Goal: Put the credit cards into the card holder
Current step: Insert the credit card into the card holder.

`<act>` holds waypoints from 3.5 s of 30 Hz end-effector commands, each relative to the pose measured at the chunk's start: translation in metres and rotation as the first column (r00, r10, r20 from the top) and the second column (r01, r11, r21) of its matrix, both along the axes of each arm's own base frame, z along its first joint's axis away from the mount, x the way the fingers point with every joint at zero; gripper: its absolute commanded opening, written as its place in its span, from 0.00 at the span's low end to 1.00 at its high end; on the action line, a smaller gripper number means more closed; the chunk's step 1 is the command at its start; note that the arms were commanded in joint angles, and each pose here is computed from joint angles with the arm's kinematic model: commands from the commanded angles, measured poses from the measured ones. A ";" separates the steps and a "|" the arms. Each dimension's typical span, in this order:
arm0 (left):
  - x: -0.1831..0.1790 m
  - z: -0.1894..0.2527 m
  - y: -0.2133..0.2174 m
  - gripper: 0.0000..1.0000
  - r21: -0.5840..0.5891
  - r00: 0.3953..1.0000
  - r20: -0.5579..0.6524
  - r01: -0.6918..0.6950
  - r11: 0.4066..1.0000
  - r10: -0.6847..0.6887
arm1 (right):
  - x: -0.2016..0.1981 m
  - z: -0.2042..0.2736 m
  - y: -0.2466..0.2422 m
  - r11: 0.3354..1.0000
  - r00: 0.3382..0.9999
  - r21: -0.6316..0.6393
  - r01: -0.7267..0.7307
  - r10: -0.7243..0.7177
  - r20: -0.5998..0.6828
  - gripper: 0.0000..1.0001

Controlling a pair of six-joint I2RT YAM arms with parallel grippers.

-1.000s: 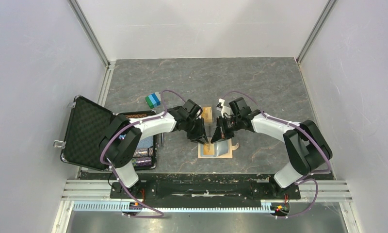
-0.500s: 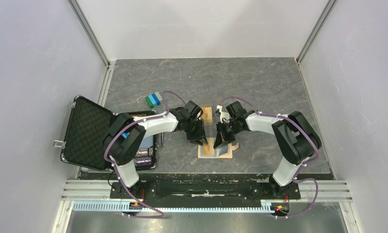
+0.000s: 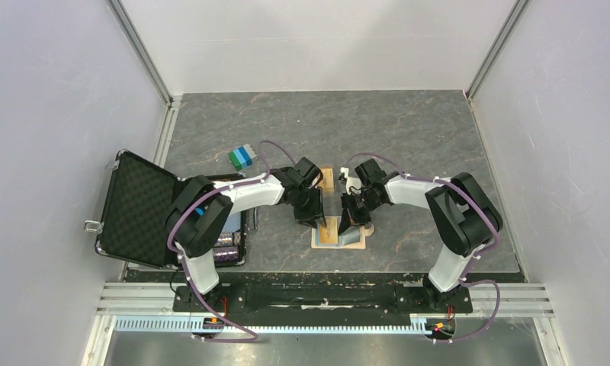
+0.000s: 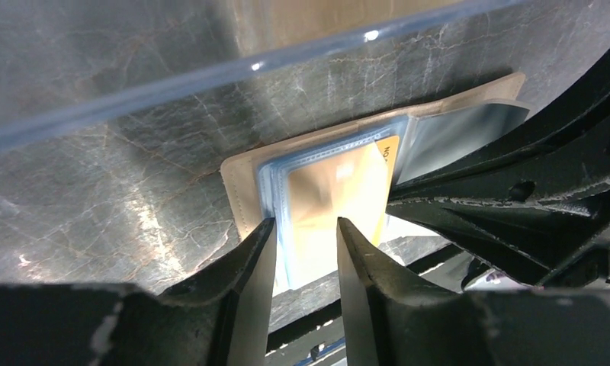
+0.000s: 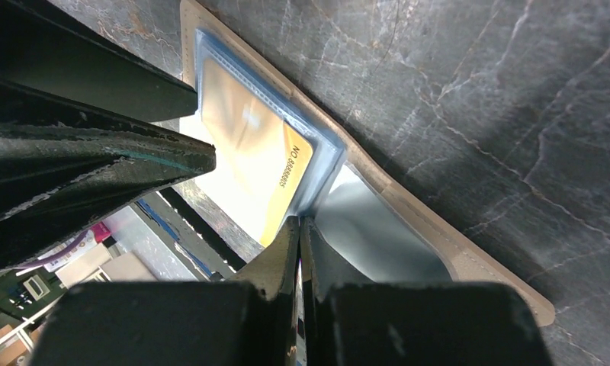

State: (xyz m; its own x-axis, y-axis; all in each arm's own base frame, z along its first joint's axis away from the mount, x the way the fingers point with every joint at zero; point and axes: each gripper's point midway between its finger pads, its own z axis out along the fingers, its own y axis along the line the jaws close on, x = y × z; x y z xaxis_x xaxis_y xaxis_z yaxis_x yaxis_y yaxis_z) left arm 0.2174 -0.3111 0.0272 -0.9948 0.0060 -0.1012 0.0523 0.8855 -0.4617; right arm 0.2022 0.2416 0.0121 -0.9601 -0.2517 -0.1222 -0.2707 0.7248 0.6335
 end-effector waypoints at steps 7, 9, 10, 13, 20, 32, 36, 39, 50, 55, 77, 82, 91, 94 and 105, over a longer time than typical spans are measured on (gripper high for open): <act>0.009 0.009 0.001 0.42 0.018 0.996 0.078 0.033 0.999 -0.035 | 0.003 -0.007 -0.003 0.999 1.000 -0.030 -0.021 0.021 0.009 0.00; 0.007 0.008 -0.008 0.36 -0.014 0.997 0.061 0.048 0.999 -0.047 | 0.002 -0.006 -0.003 0.999 1.000 -0.028 -0.024 0.024 0.009 0.00; 0.008 0.008 -0.011 0.34 -0.021 0.997 0.062 0.051 0.998 -0.050 | 0.002 -0.006 -0.003 0.999 1.000 -0.028 -0.025 0.025 0.007 0.00; 0.010 0.013 -0.016 0.25 -0.032 0.995 0.076 0.060 0.998 -0.057 | 0.002 -0.006 -0.003 0.999 1.000 -0.031 -0.024 0.024 0.010 0.00; 0.006 0.016 -0.019 0.19 -0.027 0.994 0.082 0.073 0.997 -0.070 | 0.001 -0.007 -0.004 0.999 1.000 -0.038 -0.025 0.025 -0.002 0.00; 0.009 0.026 -0.015 0.28 0.159 0.979 0.131 0.136 0.978 -0.157 | 0.002 -0.007 -0.004 0.999 1.000 -0.036 -0.024 0.024 0.001 0.00; 0.006 0.021 -0.016 0.17 0.193 0.978 0.120 0.148 0.970 -0.173 | 0.002 -0.006 -0.003 0.999 1.000 -0.032 -0.026 0.026 0.000 0.00; 0.009 0.020 -0.004 0.37 0.269 0.975 0.127 0.142 0.953 -0.181 | 0.001 -0.006 -0.003 0.999 1.000 -0.031 -0.026 0.026 -0.002 0.00; 0.007 0.025 -0.010 0.40 0.227 0.974 0.136 0.145 0.963 -0.179 | 0.000 -0.007 -0.003 0.999 0.999 -0.029 -0.033 0.033 -0.005 0.00; 0.005 0.020 -0.019 0.31 0.188 0.978 0.119 0.149 0.971 -0.174 | -0.001 -0.007 -0.004 0.999 0.999 -0.031 -0.036 0.036 -0.007 0.00; 0.000 0.003 -0.020 0.30 0.183 0.979 0.085 0.168 0.969 -0.186 | -0.002 -0.008 -0.004 0.999 0.999 -0.036 -0.037 0.036 -0.012 0.00; -0.002 0.017 -0.035 0.26 0.087 0.977 0.106 0.178 0.980 -0.187 | -0.002 -0.009 -0.005 0.999 0.999 -0.038 -0.037 0.036 -0.015 0.00; 0.001 0.047 -0.039 0.25 0.010 0.979 0.149 0.141 0.990 -0.141 | -0.003 -0.009 -0.005 0.998 0.999 -0.039 -0.039 0.038 -0.016 0.00; 0.002 0.058 -0.044 0.25 -0.028 0.978 0.156 0.143 0.989 -0.137 | -0.003 -0.009 -0.005 0.998 0.999 -0.039 -0.039 0.038 -0.014 0.00; -0.006 0.065 -0.059 0.26 -0.120 0.981 0.125 0.163 0.979 -0.148 | -0.003 -0.009 -0.006 0.998 0.999 -0.042 -0.038 0.038 -0.012 0.00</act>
